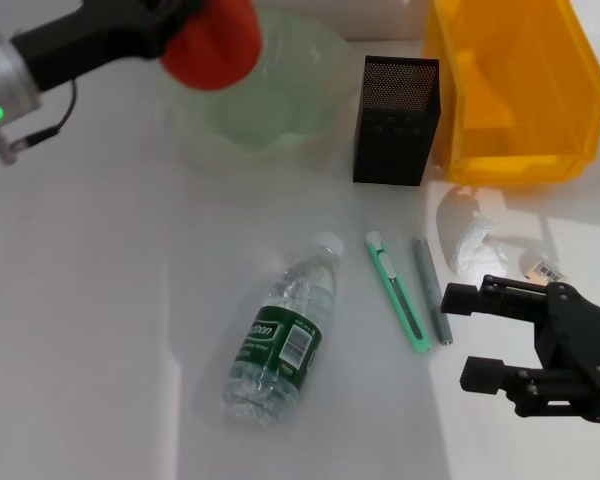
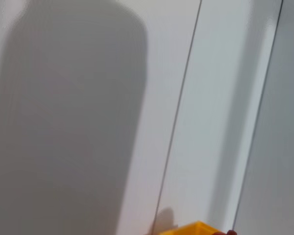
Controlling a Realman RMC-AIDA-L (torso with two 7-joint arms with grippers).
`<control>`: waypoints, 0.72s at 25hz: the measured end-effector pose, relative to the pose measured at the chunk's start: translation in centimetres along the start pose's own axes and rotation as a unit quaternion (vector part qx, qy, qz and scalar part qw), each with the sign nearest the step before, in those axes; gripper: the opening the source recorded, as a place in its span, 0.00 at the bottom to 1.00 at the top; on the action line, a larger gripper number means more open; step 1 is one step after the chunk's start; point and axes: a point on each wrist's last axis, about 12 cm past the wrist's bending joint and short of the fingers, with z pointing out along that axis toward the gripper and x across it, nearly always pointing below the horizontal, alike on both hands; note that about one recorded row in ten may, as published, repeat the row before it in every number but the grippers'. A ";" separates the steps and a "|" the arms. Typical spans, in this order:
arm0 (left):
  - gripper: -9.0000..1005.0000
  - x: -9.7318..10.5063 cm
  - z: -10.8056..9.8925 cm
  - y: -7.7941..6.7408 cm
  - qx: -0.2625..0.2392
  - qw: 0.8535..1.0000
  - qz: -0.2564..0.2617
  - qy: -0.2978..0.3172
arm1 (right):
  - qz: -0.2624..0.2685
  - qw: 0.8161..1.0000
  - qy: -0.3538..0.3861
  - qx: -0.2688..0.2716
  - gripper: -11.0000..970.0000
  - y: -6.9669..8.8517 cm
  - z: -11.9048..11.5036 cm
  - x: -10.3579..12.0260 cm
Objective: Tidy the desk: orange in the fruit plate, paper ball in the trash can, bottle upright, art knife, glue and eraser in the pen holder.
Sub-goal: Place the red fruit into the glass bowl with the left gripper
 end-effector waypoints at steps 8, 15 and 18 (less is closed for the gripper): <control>0.08 -1.4 7.5 0.4 -0.065 0.997 -0.013 0.043 | 0.006 1.000 -0.013 -0.005 0.76 0.1 0.6 0.6; 0.24 -0.9 7.2 0.6 -0.084 0.996 -0.029 0.030 | 0.006 1.000 -0.019 -0.003 0.76 0.1 0.9 1.0; 0.35 -0.8 7.0 0.6 -0.082 0.996 -0.033 0.028 | 0.007 1.000 -0.017 -0.001 0.76 -0.1 1.0 1.1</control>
